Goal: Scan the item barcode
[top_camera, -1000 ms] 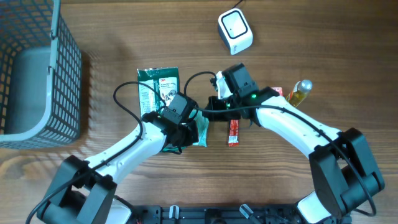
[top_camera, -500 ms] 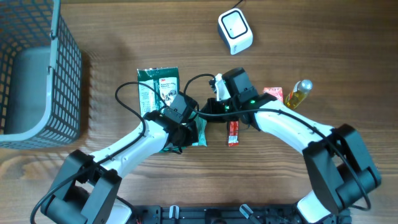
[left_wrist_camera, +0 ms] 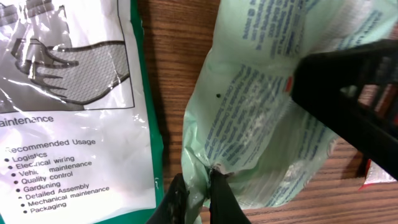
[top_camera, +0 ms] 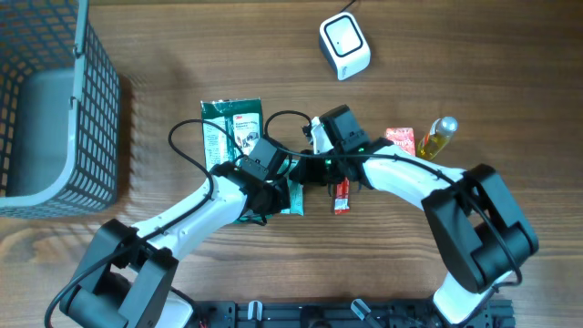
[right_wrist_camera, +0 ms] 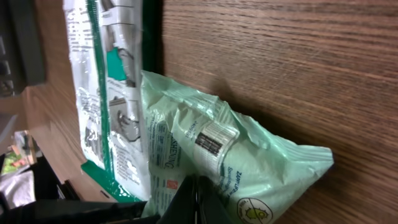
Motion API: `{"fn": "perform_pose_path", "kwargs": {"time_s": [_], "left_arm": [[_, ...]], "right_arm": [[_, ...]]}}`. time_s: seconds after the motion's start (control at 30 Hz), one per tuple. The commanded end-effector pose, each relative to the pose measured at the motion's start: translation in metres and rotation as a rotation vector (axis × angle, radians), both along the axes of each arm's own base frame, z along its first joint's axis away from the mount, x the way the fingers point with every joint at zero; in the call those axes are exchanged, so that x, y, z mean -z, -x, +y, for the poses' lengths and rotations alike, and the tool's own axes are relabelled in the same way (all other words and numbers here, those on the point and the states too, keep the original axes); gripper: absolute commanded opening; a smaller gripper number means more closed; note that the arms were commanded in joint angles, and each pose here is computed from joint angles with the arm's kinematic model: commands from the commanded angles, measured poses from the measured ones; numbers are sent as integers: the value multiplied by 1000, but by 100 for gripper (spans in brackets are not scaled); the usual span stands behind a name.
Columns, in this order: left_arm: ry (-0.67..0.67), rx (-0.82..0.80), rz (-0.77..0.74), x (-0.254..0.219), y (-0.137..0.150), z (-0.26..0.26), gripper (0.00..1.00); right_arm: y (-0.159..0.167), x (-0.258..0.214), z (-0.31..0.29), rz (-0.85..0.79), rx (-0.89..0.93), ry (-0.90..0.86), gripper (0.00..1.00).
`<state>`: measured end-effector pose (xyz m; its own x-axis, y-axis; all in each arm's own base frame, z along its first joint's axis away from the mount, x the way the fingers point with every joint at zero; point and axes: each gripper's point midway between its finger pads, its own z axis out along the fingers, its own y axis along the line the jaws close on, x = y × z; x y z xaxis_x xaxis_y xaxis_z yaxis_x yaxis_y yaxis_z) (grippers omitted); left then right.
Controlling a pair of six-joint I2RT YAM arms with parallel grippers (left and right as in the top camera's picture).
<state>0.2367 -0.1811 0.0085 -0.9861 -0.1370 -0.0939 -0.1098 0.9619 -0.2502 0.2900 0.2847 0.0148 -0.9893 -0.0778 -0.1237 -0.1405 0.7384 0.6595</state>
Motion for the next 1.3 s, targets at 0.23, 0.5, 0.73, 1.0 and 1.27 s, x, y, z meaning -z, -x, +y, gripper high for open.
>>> {"fn": "perform_pose_path", "kwargs": {"time_s": [0.23, 0.5, 0.73, 1.0, 1.27], "left_arm": [[-231, -201, 81, 20, 11, 61, 4], [-227, -237, 129, 17, 15, 71, 4], [-78, -212, 109, -16, -3, 43, 4], [19, -156, -60, -54, -41, 23, 4], [47, -101, -27, -35, -35, 2, 4]], "right_arm": [[6, 54, -37, 90, 129, 239, 4], [6, 54, -38, 90, 131, 242, 4], [6, 54, -38, 90, 131, 242, 4], [4, 54, -37, 84, 131, 237, 4], [3, 53, -36, 78, 132, 233, 4]]}}
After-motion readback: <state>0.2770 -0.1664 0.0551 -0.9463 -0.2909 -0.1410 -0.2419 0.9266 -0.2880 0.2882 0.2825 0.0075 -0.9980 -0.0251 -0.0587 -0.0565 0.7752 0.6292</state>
